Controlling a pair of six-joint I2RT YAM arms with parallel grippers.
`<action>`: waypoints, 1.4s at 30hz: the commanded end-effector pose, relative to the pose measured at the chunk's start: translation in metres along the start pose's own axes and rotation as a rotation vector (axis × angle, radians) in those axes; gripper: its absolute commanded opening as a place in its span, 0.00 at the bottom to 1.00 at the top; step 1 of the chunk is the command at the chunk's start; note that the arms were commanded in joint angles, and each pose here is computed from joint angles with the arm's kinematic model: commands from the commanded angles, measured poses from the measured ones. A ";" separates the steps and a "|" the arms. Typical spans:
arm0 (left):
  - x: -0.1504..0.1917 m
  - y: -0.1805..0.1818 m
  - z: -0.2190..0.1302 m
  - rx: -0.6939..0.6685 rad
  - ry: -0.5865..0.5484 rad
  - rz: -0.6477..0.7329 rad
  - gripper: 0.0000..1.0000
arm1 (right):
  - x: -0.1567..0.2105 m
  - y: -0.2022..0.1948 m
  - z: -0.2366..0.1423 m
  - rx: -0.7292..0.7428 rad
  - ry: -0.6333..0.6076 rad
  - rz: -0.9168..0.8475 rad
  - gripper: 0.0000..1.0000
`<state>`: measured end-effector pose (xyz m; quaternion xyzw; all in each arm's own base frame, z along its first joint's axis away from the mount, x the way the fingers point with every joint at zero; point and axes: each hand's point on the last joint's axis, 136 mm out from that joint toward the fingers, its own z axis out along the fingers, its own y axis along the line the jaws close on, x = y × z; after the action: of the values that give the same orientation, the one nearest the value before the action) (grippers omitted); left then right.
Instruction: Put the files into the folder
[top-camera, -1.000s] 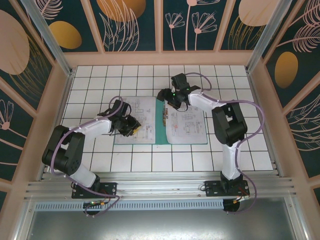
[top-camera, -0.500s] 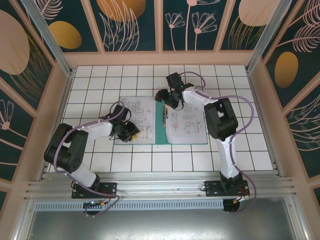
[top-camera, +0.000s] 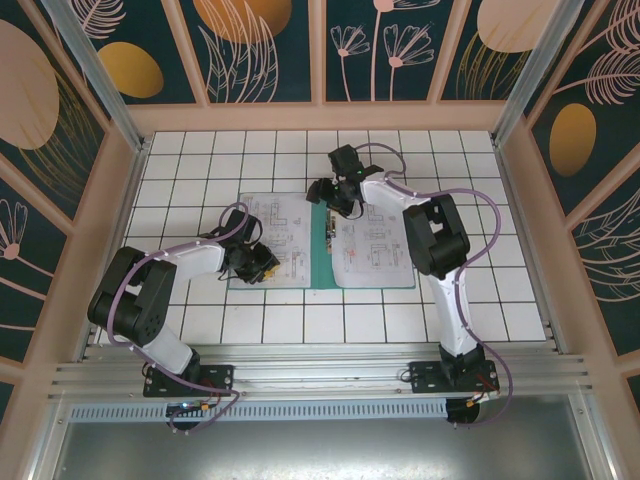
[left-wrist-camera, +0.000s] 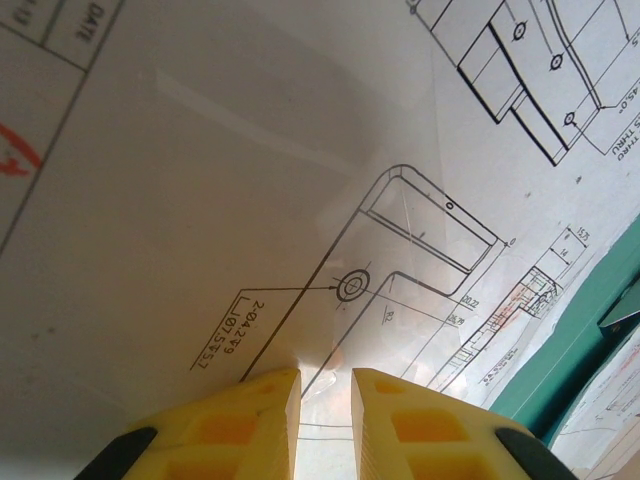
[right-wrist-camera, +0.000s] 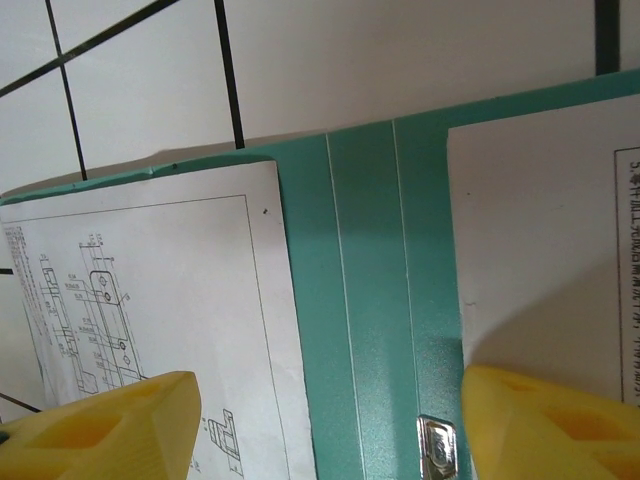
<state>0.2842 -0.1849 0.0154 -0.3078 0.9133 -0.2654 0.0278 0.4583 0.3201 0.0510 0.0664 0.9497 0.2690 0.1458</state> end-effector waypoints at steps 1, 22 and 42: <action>-0.001 0.010 0.006 -0.027 -0.005 0.008 0.23 | 0.004 0.008 0.005 -0.006 0.023 -0.033 0.70; -0.002 0.011 0.007 -0.027 -0.009 -0.012 0.22 | 0.013 0.049 -0.056 -0.119 -0.029 -0.074 0.70; 0.007 0.007 0.011 0.029 0.021 -0.064 0.22 | 0.067 -0.024 -0.146 -0.193 -0.111 0.188 0.69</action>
<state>0.2880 -0.1899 0.0146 -0.3179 0.9023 -0.2893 0.0340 0.3406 0.2611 0.1278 0.1121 0.9166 0.3531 0.1503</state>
